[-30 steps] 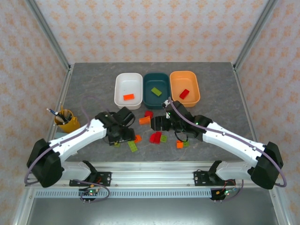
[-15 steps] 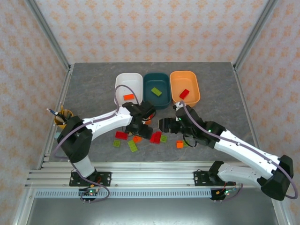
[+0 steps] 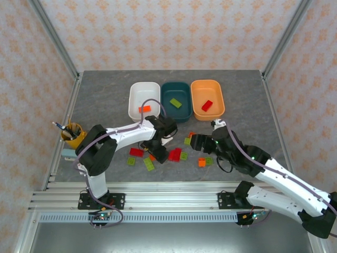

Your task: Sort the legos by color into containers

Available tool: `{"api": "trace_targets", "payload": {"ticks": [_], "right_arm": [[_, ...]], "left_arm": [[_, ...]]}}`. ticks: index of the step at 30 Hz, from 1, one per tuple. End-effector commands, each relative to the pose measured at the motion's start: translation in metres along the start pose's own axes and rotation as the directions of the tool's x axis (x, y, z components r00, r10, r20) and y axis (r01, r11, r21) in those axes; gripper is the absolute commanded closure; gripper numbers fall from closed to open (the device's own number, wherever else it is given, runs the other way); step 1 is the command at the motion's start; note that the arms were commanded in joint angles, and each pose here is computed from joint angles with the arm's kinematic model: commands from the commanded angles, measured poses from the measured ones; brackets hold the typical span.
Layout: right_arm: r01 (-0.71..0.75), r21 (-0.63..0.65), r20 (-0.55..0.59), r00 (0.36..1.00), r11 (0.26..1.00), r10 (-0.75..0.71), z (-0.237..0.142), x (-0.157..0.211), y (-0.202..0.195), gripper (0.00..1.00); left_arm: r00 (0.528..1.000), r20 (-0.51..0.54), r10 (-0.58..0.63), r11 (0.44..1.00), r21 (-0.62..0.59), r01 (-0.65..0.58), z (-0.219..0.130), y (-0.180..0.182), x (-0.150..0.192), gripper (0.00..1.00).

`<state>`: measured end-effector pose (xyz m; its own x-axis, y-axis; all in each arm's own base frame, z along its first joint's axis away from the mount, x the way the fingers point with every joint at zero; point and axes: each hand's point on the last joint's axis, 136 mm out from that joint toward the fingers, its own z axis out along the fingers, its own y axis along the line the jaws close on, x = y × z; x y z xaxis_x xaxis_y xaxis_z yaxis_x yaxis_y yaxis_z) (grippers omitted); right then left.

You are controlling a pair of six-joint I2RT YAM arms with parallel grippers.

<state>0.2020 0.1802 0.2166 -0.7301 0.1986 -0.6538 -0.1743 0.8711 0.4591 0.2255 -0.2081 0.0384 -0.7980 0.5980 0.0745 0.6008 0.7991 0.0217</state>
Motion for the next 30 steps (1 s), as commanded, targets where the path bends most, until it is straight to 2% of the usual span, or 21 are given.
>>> {"api": "trace_targets", "payload": {"ticks": [1, 7, 14, 17, 20, 23, 25, 30], "right_arm": [[-0.030, 0.073, 0.006, 1.000, 0.997, 0.029, -0.003, 0.006, -0.019, 0.17], [-0.045, 0.085, 0.010, 0.999, 0.995, 0.045, -0.003, 0.007, -0.023, 0.17], [-0.047, 0.084, 0.012, 0.999, 0.995, 0.046, -0.002, 0.007, -0.023, 0.17], [-0.047, 0.068, 0.016, 0.999, 0.997, 0.046, -0.002, 0.005, -0.019, 0.17], [-0.044, 0.045, 0.029, 0.999, 0.998, 0.043, -0.005, -0.002, -0.011, 0.17], [-0.034, 0.028, 0.051, 0.998, 0.999, 0.032, -0.007, -0.014, -0.002, 0.16], [-0.026, 0.012, 0.064, 0.998, 1.000, 0.025, -0.006, -0.022, 0.007, 0.16], [-0.028, -0.050, 0.095, 0.995, 0.998, 0.033, 0.005, -0.047, 0.035, 0.14]], "left_arm": [[0.998, -0.023, 0.055, 0.998, -0.040, -0.056, 0.008, 0.005, 0.000, 0.21], [0.998, -0.047, 0.034, 0.999, -0.032, -0.036, 0.023, 0.004, 0.004, 0.37], [1.000, 0.000, -0.001, 0.999, -0.047, 0.001, 0.023, 0.006, -0.005, 0.60], [0.998, 0.052, -0.042, 0.997, -0.066, 0.045, 0.011, 0.011, -0.013, 0.63], [0.981, 0.148, -0.128, 0.988, -0.072, 0.140, -0.019, 0.025, -0.025, 0.65], [0.927, 0.262, -0.269, 0.958, -0.027, 0.286, -0.061, 0.052, -0.038, 0.65], [0.873, 0.326, -0.361, 0.925, 0.010, 0.379, -0.089, 0.077, -0.045, 0.65], [0.768, 0.382, -0.514, 0.835, 0.018, 0.550, -0.126, 0.138, -0.062, 0.66]]}}
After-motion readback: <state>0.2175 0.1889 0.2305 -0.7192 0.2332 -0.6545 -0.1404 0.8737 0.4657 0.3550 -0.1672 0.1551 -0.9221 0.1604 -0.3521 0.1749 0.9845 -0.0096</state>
